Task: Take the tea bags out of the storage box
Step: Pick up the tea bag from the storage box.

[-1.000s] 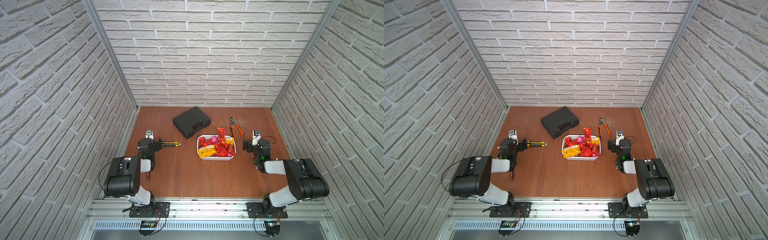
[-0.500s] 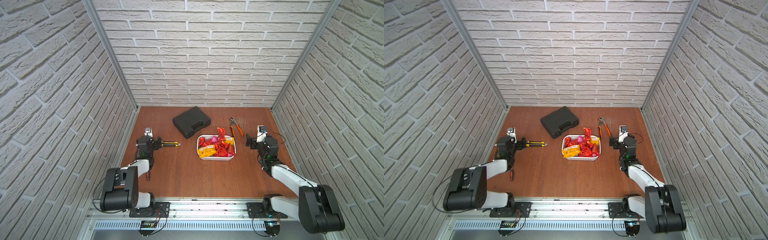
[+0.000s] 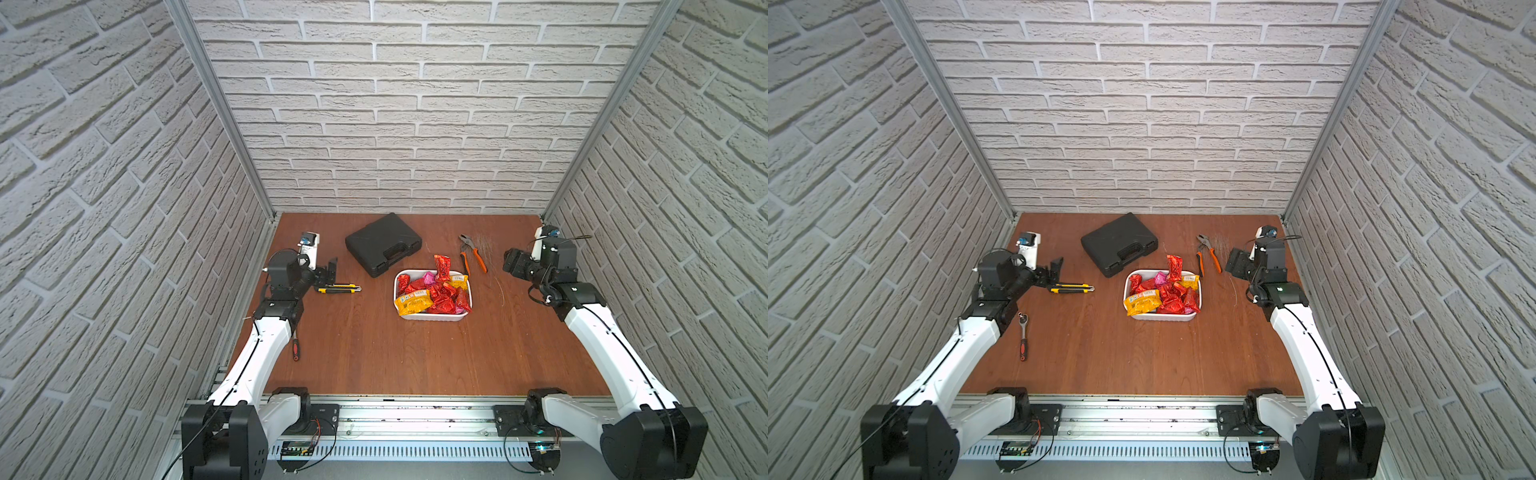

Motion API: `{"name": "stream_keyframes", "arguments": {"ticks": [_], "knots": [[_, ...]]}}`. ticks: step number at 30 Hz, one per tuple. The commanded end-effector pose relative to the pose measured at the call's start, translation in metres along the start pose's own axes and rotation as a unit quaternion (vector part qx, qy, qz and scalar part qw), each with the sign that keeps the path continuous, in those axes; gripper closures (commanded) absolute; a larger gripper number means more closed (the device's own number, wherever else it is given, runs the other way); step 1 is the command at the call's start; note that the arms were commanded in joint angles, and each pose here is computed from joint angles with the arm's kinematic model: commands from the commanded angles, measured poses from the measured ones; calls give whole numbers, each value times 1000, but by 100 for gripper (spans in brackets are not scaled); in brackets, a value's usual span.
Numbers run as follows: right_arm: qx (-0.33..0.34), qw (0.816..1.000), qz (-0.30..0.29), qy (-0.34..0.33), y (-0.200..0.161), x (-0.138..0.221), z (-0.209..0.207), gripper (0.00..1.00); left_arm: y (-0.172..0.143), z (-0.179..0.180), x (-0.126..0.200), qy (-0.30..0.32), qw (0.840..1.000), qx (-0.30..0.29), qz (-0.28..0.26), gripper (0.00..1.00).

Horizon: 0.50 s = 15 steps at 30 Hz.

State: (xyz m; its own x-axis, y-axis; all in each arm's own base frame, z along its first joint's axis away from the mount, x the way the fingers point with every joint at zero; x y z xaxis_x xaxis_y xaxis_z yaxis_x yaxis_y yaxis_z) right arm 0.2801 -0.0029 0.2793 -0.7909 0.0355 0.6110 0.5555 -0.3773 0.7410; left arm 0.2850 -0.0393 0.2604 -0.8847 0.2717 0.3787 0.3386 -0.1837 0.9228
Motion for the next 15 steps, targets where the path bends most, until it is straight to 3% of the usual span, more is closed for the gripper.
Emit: {"name": "stream_keyframes", "arguments": {"ticks": [1,4,9,15], "knots": [[-93,990,80,71,-18,6,13,22,-3,-36,-4,-121,991,-27,42,2],[-122,980,124,94,-29,8,26,25,1,-59,-10,-169,984,-16,57,3],[-101,972,181,113,-56,11,65,27,4,-94,-19,-205,976,-7,67,4],[-78,967,203,133,-79,10,110,29,-3,-121,-29,-240,966,6,93,8]]}}
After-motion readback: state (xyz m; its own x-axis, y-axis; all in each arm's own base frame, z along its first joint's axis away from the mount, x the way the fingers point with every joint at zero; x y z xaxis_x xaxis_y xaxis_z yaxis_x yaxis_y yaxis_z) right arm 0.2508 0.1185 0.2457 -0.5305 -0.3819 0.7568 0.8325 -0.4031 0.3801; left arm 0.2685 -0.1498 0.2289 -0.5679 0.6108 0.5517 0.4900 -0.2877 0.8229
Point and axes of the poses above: each gripper's point midway between its finger pads, its own x axis back along the fingers, its own z axis along the line the jaws close on, y = z × x, the point moved 9 cm from there along x, back along the fingers
